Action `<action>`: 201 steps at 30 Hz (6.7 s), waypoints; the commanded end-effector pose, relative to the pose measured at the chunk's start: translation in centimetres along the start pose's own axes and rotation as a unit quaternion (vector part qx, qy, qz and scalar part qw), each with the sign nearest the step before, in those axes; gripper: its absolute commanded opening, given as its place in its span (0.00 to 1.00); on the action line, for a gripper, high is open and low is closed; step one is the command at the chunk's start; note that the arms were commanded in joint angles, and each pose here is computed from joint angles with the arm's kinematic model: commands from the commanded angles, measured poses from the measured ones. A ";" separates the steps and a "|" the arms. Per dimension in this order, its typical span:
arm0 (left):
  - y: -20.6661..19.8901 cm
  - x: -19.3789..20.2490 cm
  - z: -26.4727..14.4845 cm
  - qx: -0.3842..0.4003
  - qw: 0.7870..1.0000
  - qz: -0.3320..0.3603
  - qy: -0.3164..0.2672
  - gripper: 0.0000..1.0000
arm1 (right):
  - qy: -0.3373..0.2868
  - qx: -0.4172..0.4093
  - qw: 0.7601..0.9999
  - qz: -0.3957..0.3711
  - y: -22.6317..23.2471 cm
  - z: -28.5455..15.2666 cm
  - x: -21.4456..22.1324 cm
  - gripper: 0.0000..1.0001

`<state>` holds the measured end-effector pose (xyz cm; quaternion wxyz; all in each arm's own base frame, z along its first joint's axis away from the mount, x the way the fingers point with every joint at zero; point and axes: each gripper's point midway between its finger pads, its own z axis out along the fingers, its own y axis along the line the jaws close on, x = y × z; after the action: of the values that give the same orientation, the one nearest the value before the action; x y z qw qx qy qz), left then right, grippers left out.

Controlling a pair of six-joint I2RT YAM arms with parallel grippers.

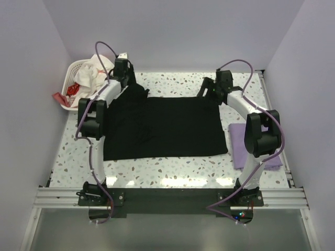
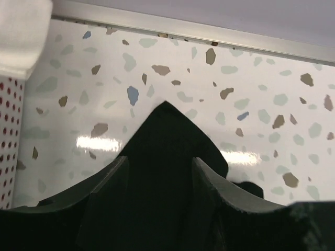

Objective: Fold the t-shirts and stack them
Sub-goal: Fold the tshirt

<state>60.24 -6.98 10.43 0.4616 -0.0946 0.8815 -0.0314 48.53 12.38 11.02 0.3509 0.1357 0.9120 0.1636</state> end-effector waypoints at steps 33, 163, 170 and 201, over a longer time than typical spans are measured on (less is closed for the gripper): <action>-2.0 -0.4 8.8 0.039 0.997 0.048 -0.050 0.20 | -0.015 -0.041 0.999 -0.016 1.5 1.4 -1.4 0.79; 0.2 -8.8 -11.2 0.050 0.982 -0.067 -0.172 0.00 | -0.056 0.124 0.990 0.048 -8.3 2.3 -6.4 0.00; 1.5 -6.2 -12.9 0.027 0.983 -0.110 -0.143 0.00 | -0.068 0.135 0.987 0.060 -8.9 -0.7 -6.1 0.00; 7.5 7.5 -23.9 -0.054 0.984 -0.168 -0.019 0.00 | -0.039 0.158 0.984 0.078 -11.6 -5.1 1.5 0.00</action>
<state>36.71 -3.06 16.84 0.4567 -0.2638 0.8457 -0.0819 42.16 1.91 6.94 0.3083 0.2538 0.9162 0.0337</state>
